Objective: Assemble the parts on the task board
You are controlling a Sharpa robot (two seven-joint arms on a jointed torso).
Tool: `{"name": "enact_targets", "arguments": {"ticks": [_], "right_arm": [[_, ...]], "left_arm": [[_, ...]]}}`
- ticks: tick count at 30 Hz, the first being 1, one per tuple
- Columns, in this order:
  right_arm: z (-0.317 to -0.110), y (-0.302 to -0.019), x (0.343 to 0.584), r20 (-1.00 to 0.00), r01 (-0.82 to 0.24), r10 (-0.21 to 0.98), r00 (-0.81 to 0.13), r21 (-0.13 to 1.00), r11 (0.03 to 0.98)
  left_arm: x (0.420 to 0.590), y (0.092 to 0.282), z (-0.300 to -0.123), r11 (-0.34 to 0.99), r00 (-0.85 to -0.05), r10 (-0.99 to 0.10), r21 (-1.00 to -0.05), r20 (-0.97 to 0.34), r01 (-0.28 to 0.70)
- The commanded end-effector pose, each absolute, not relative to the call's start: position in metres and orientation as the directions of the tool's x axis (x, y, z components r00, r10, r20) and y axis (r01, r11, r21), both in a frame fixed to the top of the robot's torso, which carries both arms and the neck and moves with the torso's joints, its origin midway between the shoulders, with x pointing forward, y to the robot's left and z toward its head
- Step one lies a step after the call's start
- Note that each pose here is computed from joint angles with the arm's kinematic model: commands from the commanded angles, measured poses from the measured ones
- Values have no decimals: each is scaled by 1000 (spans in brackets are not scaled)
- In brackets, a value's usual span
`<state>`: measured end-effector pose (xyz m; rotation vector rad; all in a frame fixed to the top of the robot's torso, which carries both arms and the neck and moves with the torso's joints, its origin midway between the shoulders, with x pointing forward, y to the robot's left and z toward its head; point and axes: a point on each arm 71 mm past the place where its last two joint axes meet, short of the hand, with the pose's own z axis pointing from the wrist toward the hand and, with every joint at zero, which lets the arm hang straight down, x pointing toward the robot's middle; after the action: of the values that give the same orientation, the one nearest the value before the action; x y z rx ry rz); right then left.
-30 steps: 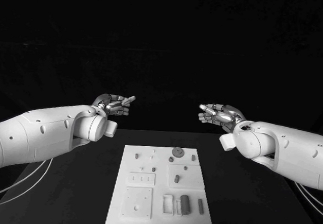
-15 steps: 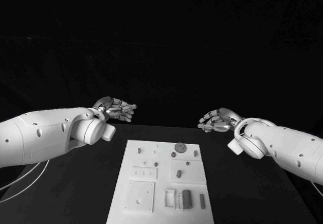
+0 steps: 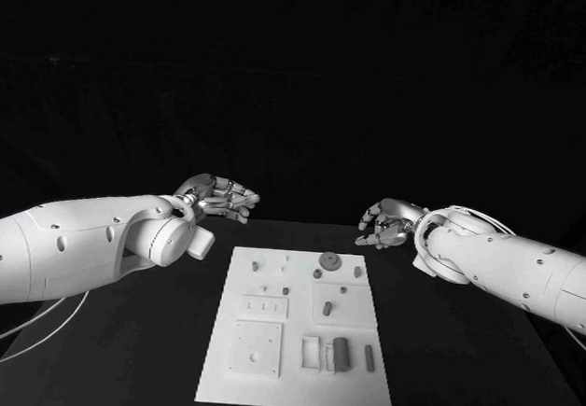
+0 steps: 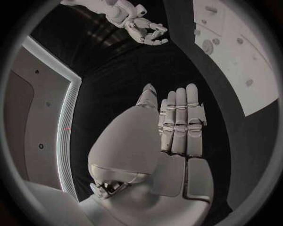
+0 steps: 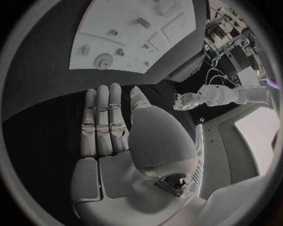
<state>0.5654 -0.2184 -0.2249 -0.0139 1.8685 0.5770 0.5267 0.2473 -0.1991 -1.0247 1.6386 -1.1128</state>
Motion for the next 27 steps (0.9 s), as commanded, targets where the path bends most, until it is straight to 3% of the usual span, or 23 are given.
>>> {"name": "enact_targets", "arguments": {"ticks": [1, 14, 27], "right_arm": [[-225, -215, 565, -928, -311, 163, -334, 272, 911], [-230, -185, 556, -949, -398, 87, -304, 210, 893], [-244, -165, 551, -948, -426, 55, -312, 192, 884]], "left_arm": [[521, 242, -197, 250, -316, -927, -961, -201, -121], [501, 239, -193, 238, -342, -921, -964, -184, -121], [497, 231, -186, 232, -364, -914, -967, -179, -107]]}}
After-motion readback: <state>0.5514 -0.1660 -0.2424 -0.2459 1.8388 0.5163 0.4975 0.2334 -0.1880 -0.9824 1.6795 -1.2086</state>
